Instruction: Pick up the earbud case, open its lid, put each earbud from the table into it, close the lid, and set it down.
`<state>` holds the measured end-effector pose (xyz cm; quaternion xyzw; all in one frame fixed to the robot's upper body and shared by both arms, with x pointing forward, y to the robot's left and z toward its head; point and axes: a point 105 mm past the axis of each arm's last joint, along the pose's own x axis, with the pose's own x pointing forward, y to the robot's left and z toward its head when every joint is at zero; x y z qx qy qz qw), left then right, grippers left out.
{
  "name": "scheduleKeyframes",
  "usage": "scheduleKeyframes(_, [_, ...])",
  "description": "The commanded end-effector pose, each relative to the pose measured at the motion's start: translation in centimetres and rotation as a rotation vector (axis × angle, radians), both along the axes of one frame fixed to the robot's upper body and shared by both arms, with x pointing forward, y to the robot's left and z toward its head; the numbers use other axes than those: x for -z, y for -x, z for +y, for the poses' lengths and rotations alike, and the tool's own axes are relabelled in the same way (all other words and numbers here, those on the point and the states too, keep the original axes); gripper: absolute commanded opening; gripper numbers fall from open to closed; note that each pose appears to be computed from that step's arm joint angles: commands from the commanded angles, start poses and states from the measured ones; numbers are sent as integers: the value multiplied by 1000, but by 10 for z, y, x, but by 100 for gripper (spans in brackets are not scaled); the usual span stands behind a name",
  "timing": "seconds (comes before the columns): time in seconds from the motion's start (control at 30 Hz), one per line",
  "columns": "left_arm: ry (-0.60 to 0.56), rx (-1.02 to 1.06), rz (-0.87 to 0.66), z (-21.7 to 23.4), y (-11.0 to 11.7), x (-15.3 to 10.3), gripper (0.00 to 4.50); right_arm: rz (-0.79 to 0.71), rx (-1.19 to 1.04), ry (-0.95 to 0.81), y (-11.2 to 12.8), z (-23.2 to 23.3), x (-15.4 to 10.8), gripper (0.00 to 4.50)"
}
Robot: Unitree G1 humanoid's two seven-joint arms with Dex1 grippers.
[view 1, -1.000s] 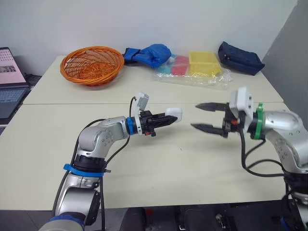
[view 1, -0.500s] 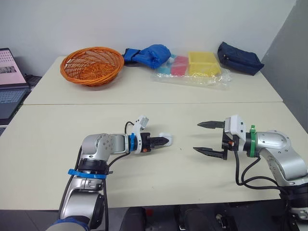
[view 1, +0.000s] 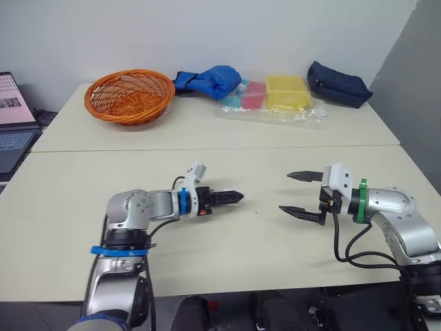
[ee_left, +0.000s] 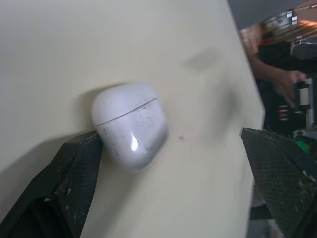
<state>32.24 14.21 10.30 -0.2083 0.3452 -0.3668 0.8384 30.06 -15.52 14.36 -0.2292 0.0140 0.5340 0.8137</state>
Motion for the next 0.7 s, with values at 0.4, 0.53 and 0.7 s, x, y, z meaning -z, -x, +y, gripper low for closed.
scheduleKeyframes(0.4, [-680, 193, -955, 112, -3, -49, 448, -90, 33, 7, -9, -27, -29, 450])
scheduleKeyframes(0.53, [-611, 145, -1010, 108, -12, -74, 448, -82, 17, 9, -4, -23, -33, 450])
scheduleKeyframes(0.7, [-565, 204, -933, 96, -14, -69, 448, -78, 43, 7, -6, -24, -32, 450])
